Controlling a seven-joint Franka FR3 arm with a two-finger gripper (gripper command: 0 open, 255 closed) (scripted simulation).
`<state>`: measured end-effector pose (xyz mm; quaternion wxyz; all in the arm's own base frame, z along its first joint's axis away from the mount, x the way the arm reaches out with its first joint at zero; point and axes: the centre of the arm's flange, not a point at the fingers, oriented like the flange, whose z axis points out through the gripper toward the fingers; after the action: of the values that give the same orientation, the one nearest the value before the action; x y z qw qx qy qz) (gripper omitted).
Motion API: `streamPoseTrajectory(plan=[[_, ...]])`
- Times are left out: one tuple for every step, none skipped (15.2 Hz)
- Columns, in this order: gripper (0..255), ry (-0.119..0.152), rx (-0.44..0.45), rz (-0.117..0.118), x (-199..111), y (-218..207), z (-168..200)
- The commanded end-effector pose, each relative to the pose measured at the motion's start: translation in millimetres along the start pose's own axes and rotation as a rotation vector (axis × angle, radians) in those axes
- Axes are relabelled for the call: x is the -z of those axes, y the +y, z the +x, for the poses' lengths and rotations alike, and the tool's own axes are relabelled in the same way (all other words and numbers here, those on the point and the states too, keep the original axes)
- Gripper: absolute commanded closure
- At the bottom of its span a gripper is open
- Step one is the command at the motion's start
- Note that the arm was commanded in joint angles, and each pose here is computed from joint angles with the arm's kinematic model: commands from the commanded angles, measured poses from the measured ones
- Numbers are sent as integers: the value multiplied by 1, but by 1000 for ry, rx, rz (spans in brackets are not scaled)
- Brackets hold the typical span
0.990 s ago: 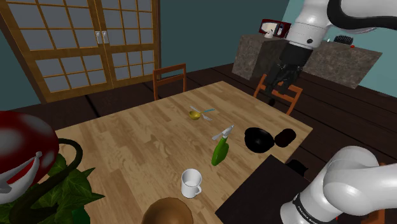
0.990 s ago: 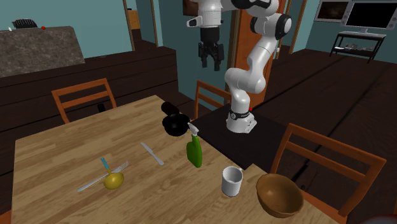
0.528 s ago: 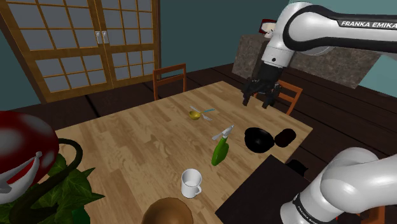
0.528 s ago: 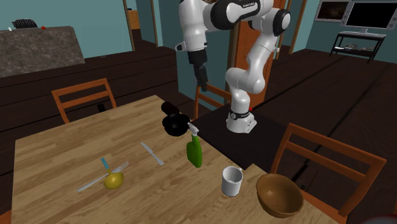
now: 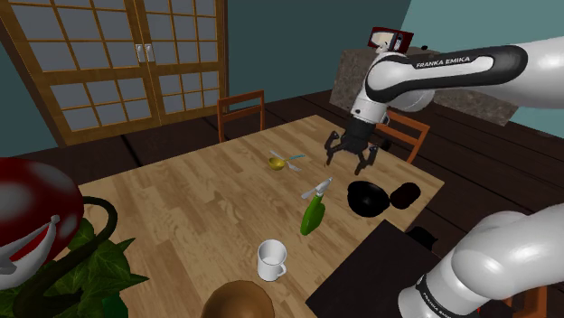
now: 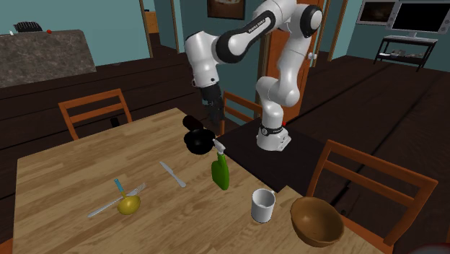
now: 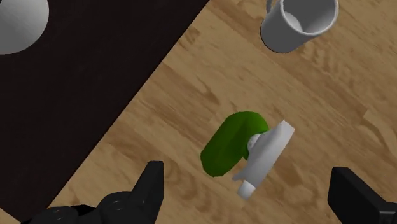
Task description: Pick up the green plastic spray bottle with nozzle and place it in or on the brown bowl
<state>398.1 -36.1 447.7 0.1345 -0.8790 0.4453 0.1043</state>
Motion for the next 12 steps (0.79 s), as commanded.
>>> streamPoseTrajectory(plan=[[0, -27, -110, 20, -23, 1, 18], [0, -41, -162, 30, -34, 3, 27], [0, -54, -214, 39, -45, 5, 35], [0, -68, -266, 49, -57, 7, 44], [0, -82, -319, 58, -69, 10, 52], [0, -95, -371, 68, -81, 13, 59], [0, -109, -423, 78, -93, 16, 67], [0, -123, -475, 87, -105, 19, 74], [0, -136, -528, 97, -117, 23, 80], [0, -150, -580, 106, -130, 27, 87], [0, -162, -627, 115, -141, 30, 92], [0, -162, -627, 115, -146, 30, 91]])
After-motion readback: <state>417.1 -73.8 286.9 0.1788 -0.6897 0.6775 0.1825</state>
